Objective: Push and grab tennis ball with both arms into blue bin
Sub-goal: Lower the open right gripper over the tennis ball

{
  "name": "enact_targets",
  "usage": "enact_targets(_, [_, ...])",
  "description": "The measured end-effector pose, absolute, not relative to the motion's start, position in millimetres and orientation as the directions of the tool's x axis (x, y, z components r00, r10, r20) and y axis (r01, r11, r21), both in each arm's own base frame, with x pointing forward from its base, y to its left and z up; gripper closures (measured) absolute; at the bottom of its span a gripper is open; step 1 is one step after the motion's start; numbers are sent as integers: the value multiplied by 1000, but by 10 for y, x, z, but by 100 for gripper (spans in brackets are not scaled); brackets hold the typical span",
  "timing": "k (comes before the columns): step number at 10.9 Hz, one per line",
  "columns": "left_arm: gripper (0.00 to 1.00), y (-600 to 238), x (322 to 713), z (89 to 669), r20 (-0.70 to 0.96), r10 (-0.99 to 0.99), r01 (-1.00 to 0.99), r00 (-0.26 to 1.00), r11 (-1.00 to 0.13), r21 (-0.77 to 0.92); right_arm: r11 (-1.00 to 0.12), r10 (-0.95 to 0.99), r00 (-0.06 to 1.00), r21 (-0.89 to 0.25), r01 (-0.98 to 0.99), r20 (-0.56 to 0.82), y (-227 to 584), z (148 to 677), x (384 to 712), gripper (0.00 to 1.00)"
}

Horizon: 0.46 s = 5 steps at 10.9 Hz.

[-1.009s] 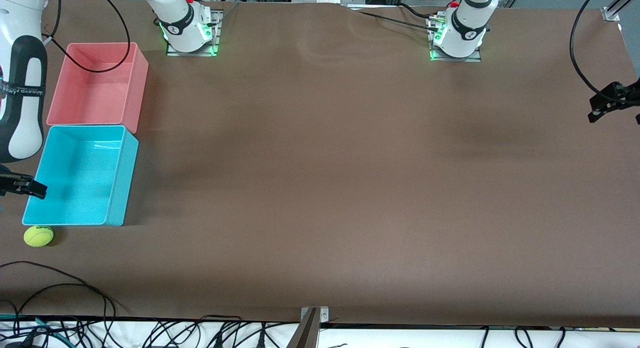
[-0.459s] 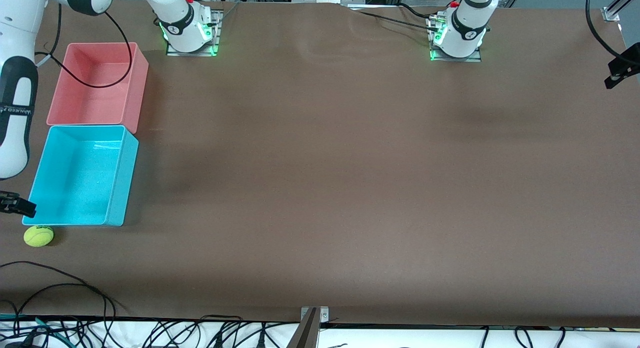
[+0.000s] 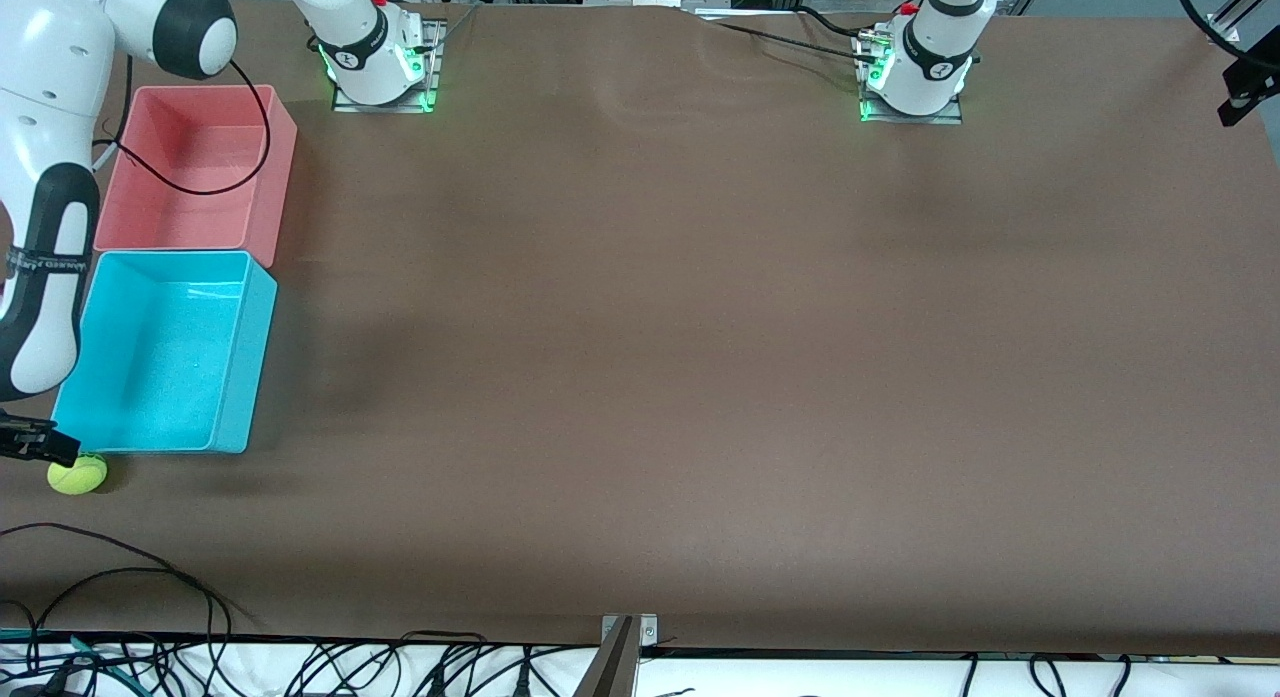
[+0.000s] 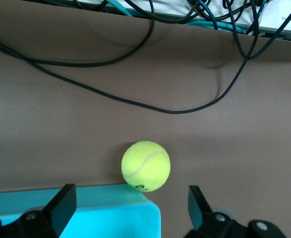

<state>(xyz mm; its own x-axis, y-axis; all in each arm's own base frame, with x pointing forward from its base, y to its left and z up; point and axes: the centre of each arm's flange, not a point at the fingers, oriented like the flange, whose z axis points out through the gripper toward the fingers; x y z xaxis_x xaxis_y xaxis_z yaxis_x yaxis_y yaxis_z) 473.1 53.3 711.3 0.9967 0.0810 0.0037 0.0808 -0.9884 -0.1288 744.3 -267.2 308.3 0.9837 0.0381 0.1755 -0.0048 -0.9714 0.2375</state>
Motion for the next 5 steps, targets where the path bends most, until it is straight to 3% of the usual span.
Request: enact_targets(5, [0, 357, 4644, 7216, 7, 211, 211, 978, -977, -35, -961, 19, 958, 270, -62, 288, -2711, 2743, 7602, 0])
